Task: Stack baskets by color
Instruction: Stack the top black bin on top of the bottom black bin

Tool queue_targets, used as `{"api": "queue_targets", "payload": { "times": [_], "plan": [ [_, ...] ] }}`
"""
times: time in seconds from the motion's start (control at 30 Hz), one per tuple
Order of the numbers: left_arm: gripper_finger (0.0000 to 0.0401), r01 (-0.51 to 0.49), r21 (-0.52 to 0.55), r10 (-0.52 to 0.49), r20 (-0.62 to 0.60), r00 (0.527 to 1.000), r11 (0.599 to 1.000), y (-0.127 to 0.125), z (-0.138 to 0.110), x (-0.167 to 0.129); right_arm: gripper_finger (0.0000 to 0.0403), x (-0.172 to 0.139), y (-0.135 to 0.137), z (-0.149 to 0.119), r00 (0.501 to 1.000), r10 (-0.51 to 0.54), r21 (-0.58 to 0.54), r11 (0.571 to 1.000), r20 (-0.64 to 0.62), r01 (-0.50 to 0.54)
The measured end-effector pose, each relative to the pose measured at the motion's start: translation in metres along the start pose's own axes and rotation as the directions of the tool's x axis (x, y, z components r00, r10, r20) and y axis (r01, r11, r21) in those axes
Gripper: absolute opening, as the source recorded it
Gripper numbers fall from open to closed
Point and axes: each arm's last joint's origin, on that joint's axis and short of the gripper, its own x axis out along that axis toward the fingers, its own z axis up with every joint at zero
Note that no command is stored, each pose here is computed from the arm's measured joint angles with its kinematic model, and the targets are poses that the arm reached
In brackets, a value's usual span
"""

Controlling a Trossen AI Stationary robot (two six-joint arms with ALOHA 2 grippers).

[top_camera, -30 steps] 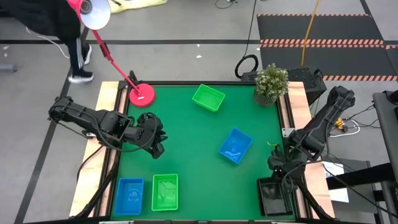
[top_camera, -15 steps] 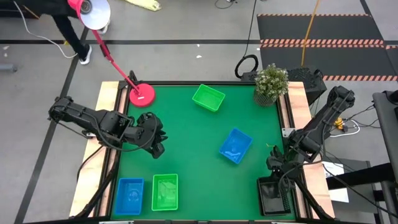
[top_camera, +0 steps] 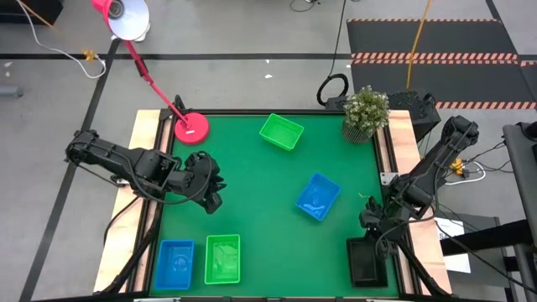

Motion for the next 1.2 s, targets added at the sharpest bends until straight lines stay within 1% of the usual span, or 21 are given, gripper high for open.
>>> {"api": "queue_targets", "payload": {
  "times": [0.17, 0.33, 0.47, 0.57, 0.7, 0.9, 1.0, 1.07, 1.2],
  "plan": [
    [0.0099, 0.002, 0.002, -0.002, -0.002, 1.0, 1.0, 0.0, 0.0, 0.0, 0.0104, 0.0, 0.002, 0.001, 1.0, 0.018, 0.034, 0.999, 0.007, -0.018],
    [0.0099, 0.034, 0.001, -0.034, -0.034, 0.999, 0.999, -0.001, -0.001, 0.0, 0.015, 0.0, 0.004, 0.002, 0.998, 0.056, 0.084, 0.995, 0.0, -0.056],
    [0.0099, 0.059, 0.001, -0.059, -0.058, 0.997, 0.998, -0.002, -0.002, 0.0, 0.0179, -0.001, 0.009, 0.004, 0.994, 0.104, 0.144, 0.984, 0.027, -0.107],
    [0.0099, 0.07, 0.017, -0.069, -0.073, 0.995, 0.997, 0.0, 0.0, 0.001, 0.0188, -0.002, 0.01, 0.005, 0.993, 0.119, 0.226, 0.967, 0.016, -0.119],
    [0.0099, 0.078, 0.031, -0.075, -0.089, 0.993, 0.996, 0.005, 0.004, 0.004, 0.0189, -0.002, 0.01, 0.005, 0.992, 0.122, 0.369, 0.922, 0.015, -0.119],
    [0.0099, 0.049, 0.078, -0.043, -0.08, 0.996, 0.996, 0.016, 0.013, 0.009, 0.0189, -0.004, 0.01, 0.004, 0.992, 0.123, 0.495, 0.861, 0.016, -0.115],
    [0.0099, 0.038, 0.098, -0.03, -0.078, 0.997, 0.994, 0.021, 0.017, 0.011, 0.0189, -0.007, 0.009, 0.004, 0.99, 0.136, 0.562, 0.817, 0.025, -0.126],
    [0.0099, 0.047, 0.104, -0.038, -0.088, 0.995, 0.993, 0.024, 0.019, 0.012, 0.0189, -0.011, 0.009, 0.004, 0.987, 0.156, 0.599, 0.787, 0.037, -0.147],
    [0.0099, 0.052, 0.12, -0.041, -0.096, 0.995, 0.991, 0.028, 0.022, 0.014, 0.0189, -0.021, 0.011, 0.005, 0.971, 0.224, 0.645, 0.73, 0.084, -0.224]
  ]
}}
